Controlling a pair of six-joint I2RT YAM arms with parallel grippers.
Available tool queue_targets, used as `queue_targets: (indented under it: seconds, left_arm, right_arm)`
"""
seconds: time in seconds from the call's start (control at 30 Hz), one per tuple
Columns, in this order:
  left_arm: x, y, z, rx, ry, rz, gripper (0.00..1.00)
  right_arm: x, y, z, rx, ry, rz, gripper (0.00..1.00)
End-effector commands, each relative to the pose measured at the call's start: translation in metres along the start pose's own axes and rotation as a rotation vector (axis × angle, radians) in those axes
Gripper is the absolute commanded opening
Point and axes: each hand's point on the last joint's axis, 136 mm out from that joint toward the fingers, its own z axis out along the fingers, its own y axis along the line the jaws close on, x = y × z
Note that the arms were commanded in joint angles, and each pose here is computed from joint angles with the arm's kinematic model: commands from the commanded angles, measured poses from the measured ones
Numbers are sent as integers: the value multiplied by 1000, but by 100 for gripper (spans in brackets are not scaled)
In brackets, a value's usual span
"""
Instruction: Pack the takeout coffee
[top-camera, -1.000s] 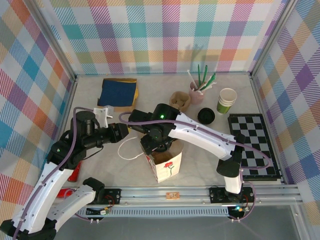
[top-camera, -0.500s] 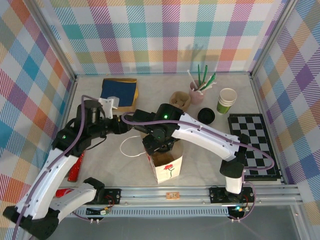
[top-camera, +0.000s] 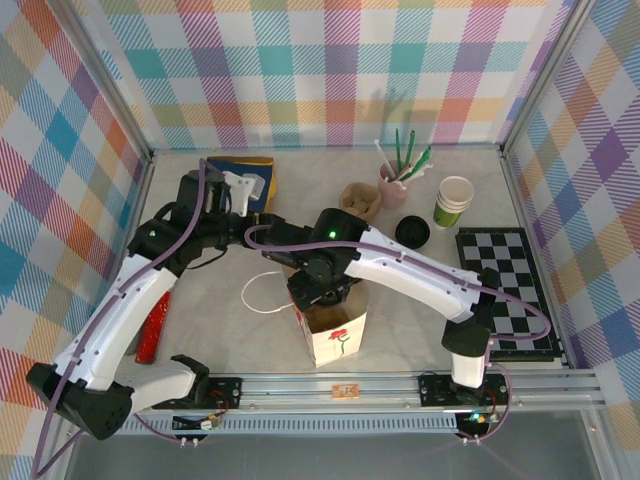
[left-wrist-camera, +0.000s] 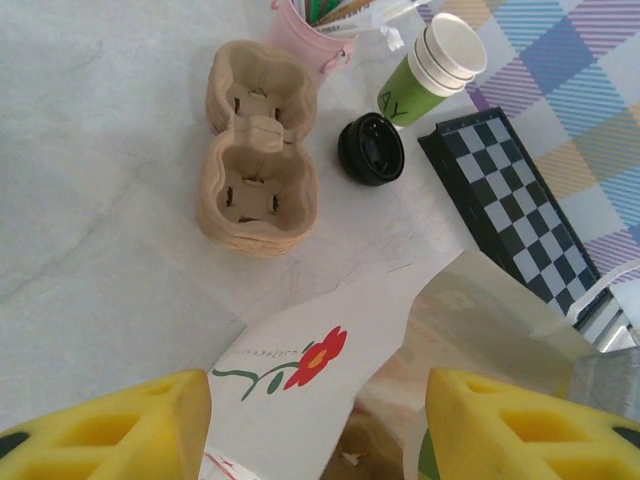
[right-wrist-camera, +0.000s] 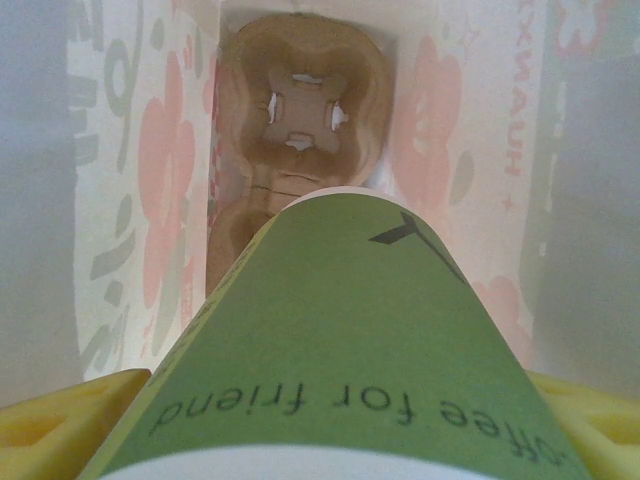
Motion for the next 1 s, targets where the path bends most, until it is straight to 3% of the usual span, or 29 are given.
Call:
queue_targets:
  seconds: [0.0, 0.47, 0.97]
  left_arm:
    - [7, -6, 1, 31, 53, 46, 58]
    - [18, -14, 18, 112, 114, 53, 54]
    - [32, -12, 30, 92, 179, 74, 51]
  right_arm:
    - [33, -26, -11, 71, 95, -25, 35]
    - [32, -24, -9, 67, 95, -23, 35]
    - [31, -26, -10, 66, 87, -19, 35]
